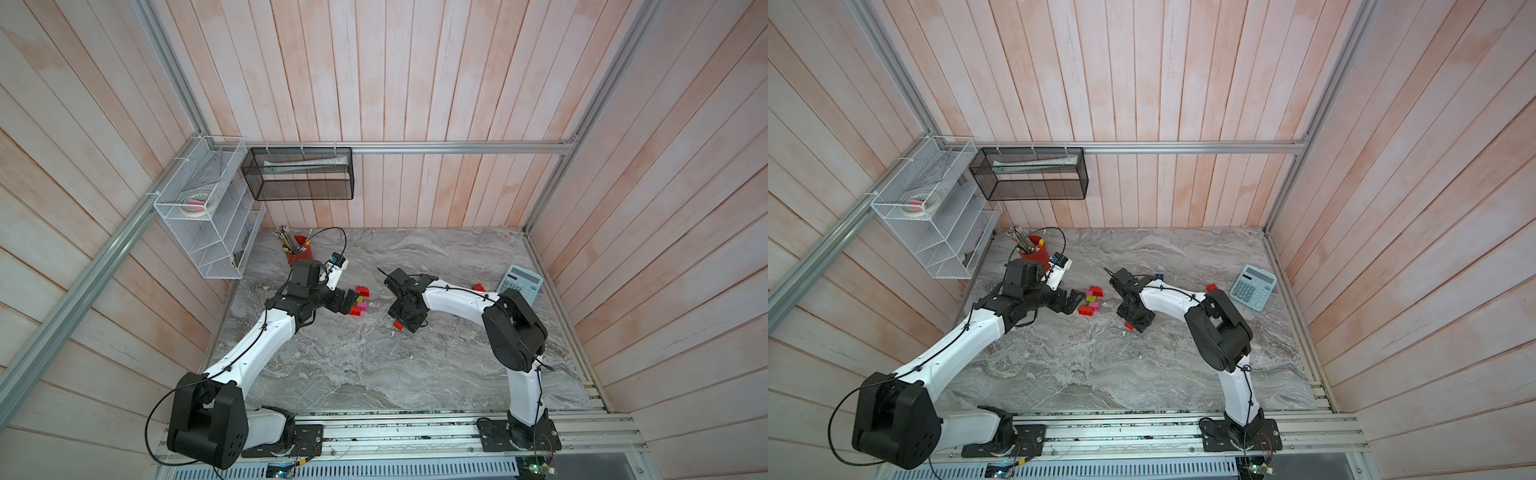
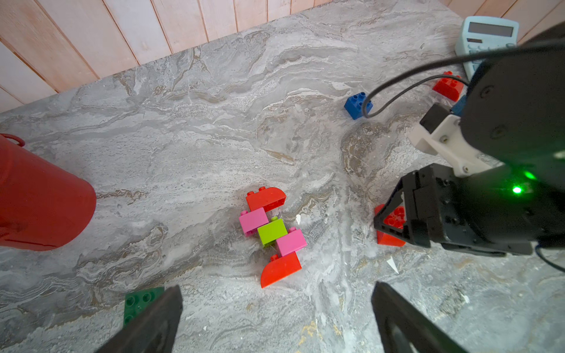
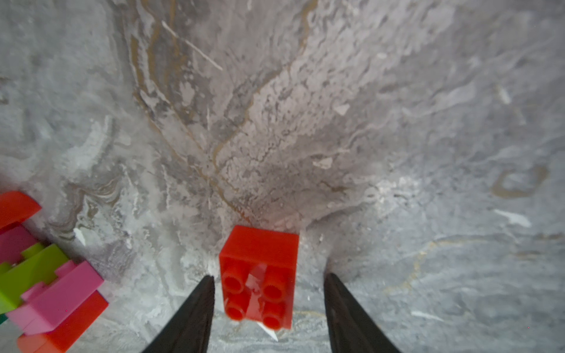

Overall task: Assemble the letter s with lego
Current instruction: Place the lego brick at the center of the board.

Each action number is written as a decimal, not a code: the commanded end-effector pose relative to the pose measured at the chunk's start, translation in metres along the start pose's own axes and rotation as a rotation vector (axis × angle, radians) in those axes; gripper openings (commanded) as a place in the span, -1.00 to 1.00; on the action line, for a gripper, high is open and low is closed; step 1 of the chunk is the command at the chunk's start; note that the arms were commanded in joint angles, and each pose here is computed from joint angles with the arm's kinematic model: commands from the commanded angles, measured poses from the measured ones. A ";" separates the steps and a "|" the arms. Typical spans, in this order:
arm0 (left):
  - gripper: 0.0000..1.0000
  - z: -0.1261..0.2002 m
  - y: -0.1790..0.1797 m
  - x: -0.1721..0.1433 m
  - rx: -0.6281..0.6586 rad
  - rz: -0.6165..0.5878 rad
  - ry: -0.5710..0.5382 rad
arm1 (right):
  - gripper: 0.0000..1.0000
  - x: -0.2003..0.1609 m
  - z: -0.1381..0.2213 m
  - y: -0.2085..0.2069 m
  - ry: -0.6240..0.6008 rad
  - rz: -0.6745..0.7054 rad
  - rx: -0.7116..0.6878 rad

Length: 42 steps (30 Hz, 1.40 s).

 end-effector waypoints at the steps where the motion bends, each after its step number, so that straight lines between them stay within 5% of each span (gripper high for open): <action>1: 1.00 0.002 0.000 0.005 -0.005 0.007 -0.023 | 0.19 -0.009 0.007 0.005 0.006 0.004 0.046; 30: 0.99 0.003 0.004 -0.008 0.033 -0.016 0.027 | 0.12 -0.005 -0.005 0.040 -0.005 0.109 0.167; 42: 1.00 0.001 0.021 -0.001 0.096 0.044 0.081 | 0.24 0.007 0.049 0.036 -0.101 0.193 0.250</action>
Point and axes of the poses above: each gripper's point midway between its finger pads, its own z axis back along the fingers, its own y axis along the line the jaws close on, x = y × z, the point moved 8 cm from there along z, back along the fingers, and after that the axes turned 12 degrees about z, right-handed, at the moved point
